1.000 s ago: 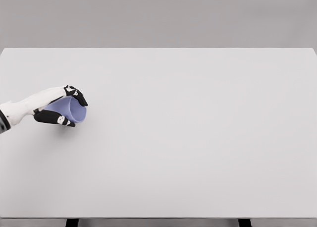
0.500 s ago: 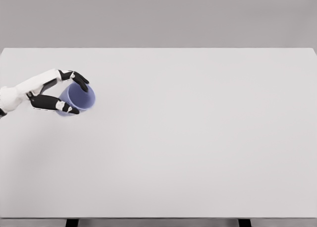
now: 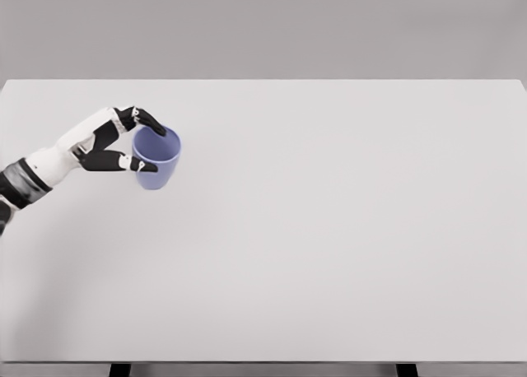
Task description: Flip the cup with left arm and place it on the table
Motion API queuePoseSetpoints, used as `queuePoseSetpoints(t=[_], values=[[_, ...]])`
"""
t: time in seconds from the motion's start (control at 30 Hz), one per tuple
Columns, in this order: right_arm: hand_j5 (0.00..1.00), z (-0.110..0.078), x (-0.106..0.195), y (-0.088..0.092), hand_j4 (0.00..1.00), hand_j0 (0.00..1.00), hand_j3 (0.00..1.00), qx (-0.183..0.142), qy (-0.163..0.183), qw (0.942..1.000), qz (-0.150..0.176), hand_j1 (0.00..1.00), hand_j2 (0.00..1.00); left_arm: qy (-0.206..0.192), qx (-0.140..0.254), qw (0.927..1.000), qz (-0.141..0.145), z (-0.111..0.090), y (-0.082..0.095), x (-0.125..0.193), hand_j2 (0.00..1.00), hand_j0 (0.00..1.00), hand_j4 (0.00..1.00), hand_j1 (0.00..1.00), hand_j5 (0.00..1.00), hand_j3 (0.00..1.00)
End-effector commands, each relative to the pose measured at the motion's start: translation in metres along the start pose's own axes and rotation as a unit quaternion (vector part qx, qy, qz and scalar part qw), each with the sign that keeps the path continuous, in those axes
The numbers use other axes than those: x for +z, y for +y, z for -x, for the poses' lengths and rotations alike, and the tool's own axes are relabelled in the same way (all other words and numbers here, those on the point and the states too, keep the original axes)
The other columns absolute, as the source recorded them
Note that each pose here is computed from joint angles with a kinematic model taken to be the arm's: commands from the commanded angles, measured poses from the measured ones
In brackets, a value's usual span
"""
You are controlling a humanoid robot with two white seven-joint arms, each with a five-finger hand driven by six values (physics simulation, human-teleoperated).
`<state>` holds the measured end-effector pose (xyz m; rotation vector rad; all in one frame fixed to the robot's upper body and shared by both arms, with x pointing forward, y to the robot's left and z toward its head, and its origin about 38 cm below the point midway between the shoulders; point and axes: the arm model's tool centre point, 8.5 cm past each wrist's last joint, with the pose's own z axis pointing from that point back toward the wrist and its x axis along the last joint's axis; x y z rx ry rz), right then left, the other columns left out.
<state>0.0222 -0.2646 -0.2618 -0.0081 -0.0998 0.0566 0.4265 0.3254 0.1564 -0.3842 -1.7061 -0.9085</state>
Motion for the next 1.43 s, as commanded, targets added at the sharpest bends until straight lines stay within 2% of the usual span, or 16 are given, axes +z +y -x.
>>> queuePoseSetpoints(t=[0.0,0.1,0.47,0.67,0.8,0.9,0.97,1.03,1.1,1.17,1.23,1.4], values=[[1.00,0.000,0.000,0.000,1.00,1.00,1.00,0.000,0.000,1.0000,0.000,1.00,1.00,-0.003,0.004,1.0000,0.000,0.000,-0.002,-0.001,0.60,0.60,0.60,0.60,0.60,0.60],[1.00,0.000,0.000,0.000,1.00,1.00,1.00,0.000,0.000,1.0000,0.000,1.00,1.00,0.003,0.009,0.9999,0.008,0.005,-0.009,-0.002,0.74,0.74,0.74,0.74,0.74,0.74],[1.00,0.000,0.000,0.000,1.00,1.00,1.00,0.001,0.000,1.0000,0.000,1.00,1.00,0.005,0.015,0.9998,0.013,0.009,-0.014,-0.004,1.00,1.00,1.00,1.00,1.00,1.00],[1.00,0.000,0.000,0.000,1.00,1.00,1.00,0.000,0.000,1.0000,0.000,1.00,1.00,-0.003,0.002,0.9999,0.015,-0.001,-0.008,-0.004,1.00,1.00,1.00,1.00,1.00,1.00],[1.00,0.000,0.000,0.000,1.00,1.00,1.00,0.000,0.000,1.0000,0.000,1.00,1.00,-0.022,-0.054,0.9971,0.048,-0.043,0.002,0.003,1.00,1.00,1.00,1.00,1.00,1.00],[1.00,0.000,0.000,0.000,1.00,1.00,1.00,0.000,0.000,1.0000,0.000,1.00,1.00,-0.072,-0.100,0.9910,0.052,-0.059,0.007,0.010,1.00,1.00,1.00,1.00,1.00,1.00],[1.00,0.000,0.000,0.000,1.00,1.00,1.00,0.000,0.000,1.0000,0.000,1.00,1.00,-0.080,-0.119,0.9883,0.054,-0.066,0.012,0.014,1.00,1.00,1.00,1.00,1.00,1.00],[1.00,0.000,0.000,0.000,1.00,1.00,1.00,0.000,0.000,1.0000,0.000,1.00,1.00,-0.066,-0.125,0.9886,0.053,-0.063,0.017,0.018,1.00,1.00,1.00,1.00,1.00,1.00],[1.00,0.000,0.000,0.000,1.00,1.00,1.00,0.000,0.000,1.0000,0.000,1.00,1.00,-0.029,-0.130,0.9904,0.036,-0.052,0.035,0.032,1.00,1.00,1.00,1.00,1.00,1.00],[1.00,0.000,0.000,0.000,1.00,1.00,1.00,0.000,0.000,1.0000,0.000,1.00,1.00,-0.013,-0.132,0.9909,0.022,-0.043,0.045,0.039,1.00,1.00,1.00,1.00,1.00,1.00],[1.00,0.000,0.000,0.000,1.00,1.00,1.00,0.000,0.000,1.0000,0.000,1.00,1.00,0.004,-0.146,0.9890,0.026,-0.036,0.047,0.043,1.00,1.00,1.00,1.00,1.00,1.00],[1.00,0.000,0.000,0.000,1.00,1.00,1.00,0.000,0.000,1.0000,0.000,1.00,1.00,0.005,-0.152,0.9879,0.030,-0.035,0.046,0.043,1.00,1.00,1.00,1.00,1.00,1.00]])
